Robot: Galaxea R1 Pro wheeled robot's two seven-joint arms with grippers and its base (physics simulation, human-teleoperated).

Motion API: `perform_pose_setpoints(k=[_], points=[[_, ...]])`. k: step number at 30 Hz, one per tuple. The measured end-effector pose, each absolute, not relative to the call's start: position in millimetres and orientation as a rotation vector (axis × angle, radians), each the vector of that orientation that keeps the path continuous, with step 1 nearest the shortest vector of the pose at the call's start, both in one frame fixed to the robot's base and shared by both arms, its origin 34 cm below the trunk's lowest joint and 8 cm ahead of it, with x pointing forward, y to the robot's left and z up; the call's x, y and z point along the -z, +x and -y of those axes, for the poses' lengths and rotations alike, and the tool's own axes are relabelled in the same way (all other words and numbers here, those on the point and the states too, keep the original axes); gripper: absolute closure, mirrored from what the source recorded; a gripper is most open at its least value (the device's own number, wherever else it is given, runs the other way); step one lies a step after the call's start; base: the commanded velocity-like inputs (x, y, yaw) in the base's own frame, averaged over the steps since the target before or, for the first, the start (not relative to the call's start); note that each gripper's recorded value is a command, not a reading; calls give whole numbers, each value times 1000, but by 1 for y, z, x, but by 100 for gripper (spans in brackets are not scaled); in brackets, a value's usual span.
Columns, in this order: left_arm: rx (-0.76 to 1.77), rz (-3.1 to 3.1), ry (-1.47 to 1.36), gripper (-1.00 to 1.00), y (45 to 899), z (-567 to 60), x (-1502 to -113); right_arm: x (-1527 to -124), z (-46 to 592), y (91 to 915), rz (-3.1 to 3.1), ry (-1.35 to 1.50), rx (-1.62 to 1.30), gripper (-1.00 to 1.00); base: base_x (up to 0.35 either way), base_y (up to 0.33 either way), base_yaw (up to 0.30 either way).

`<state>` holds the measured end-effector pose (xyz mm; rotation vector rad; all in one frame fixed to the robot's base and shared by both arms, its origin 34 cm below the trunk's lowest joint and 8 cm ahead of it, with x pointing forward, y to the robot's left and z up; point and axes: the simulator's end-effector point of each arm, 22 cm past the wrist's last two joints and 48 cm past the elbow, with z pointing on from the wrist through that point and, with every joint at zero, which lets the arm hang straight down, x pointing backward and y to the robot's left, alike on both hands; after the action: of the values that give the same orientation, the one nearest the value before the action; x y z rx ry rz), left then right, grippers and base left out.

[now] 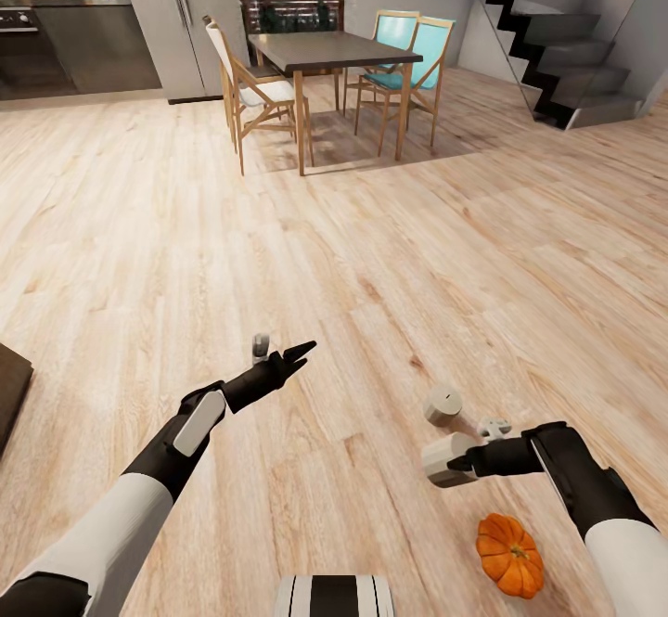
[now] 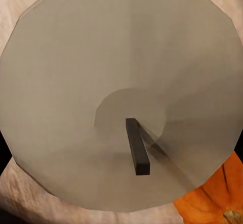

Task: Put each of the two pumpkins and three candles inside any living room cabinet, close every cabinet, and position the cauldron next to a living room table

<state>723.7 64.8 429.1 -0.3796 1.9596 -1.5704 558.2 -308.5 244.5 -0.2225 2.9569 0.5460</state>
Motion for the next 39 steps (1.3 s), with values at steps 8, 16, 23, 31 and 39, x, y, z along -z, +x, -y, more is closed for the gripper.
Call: perform_pose_setpoints(k=[8, 16, 23, 31, 39], points=[[1573, -1960, -382, -100, 723, -65, -429, -245, 309, 558, -2956, -218, -547, 100, 127, 66, 0], [1573, -1959, -382, -100, 724, -64, -429, -245, 308, 558, -2956, -218, -548, 100, 306, 136, 0], [1575, -1960, -380, -100, 723, -63, -429, -245, 308, 558, -2957, -218, -547, 100, 320, 55, 0], [1577, -1960, -381, -100, 723, -62, -429, -244, 308, 558, -2958, -218, -547, 100, 329, 3, 0], [1579, -1960, -382, -100, 723, -61, -429, -244, 308, 558, -2958, -218, -547, 100, 329, 0, 0]])
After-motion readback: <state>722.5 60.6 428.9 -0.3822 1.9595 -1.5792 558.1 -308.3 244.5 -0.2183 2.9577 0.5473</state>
